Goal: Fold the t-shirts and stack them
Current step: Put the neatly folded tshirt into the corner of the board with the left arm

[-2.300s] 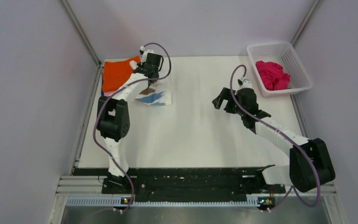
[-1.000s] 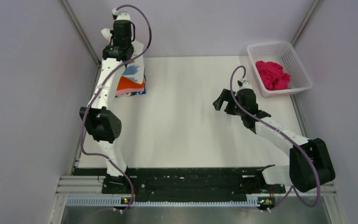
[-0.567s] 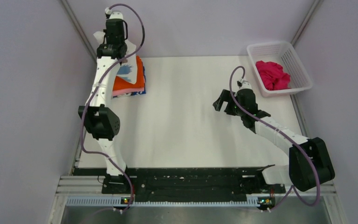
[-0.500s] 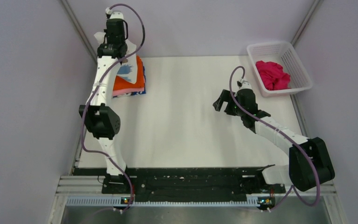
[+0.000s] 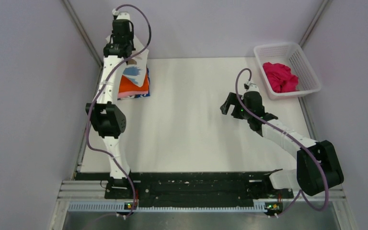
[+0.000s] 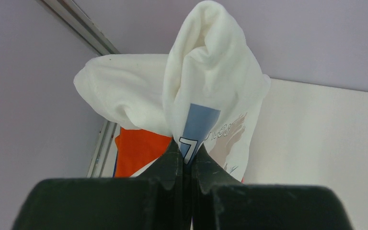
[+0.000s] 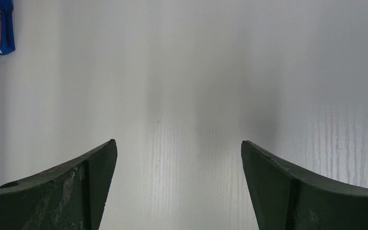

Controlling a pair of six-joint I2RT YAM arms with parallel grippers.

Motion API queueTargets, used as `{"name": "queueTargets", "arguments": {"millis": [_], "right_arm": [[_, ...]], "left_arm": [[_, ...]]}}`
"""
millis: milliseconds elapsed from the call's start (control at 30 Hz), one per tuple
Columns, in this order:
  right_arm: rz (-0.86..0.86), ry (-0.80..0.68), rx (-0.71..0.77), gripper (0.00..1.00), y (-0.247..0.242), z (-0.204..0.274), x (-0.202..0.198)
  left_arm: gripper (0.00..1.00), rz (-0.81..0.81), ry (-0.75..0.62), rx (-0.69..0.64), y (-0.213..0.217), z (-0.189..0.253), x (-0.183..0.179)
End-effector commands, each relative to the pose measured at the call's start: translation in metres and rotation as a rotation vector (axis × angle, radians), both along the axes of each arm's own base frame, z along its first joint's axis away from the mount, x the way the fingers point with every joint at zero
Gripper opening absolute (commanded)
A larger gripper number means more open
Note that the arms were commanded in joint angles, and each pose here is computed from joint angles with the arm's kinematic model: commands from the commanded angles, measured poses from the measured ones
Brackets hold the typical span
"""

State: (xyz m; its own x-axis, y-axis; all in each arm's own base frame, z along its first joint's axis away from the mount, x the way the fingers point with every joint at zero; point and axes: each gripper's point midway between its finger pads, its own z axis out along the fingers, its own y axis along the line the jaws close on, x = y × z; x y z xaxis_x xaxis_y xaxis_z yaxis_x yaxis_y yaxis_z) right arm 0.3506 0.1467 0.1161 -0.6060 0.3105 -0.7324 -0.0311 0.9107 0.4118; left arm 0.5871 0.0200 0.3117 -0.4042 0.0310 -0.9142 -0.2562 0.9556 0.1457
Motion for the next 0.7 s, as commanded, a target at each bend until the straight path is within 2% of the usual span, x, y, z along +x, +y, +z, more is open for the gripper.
{"name": "queueTargets", "arguments": {"millis": [0, 200, 333, 667], "right_arm": [[-0.031, -0.056, -0.013, 0.99, -0.006, 0.019, 0.016], [-0.038, -0.039, -0.029, 0.99, -0.007, 0.014, 0.018], [-0.041, -0.023, -0.041, 0.99, -0.007, 0.01, 0.021], [-0.05, -0.015, -0.056, 0.99, -0.008, 0.006, 0.027]], "left_arm": [[0.0, 0.011, -0.111, -0.119, 0.015, 0.023, 0.013], [0.0, 0.062, -0.011, -0.219, 0.062, -0.04, 0.02], [0.0, 0.091, 0.054, -0.229, 0.091, -0.078, 0.02], [0.0, 0.12, 0.172, -0.28, 0.128, -0.15, 0.019]]}}
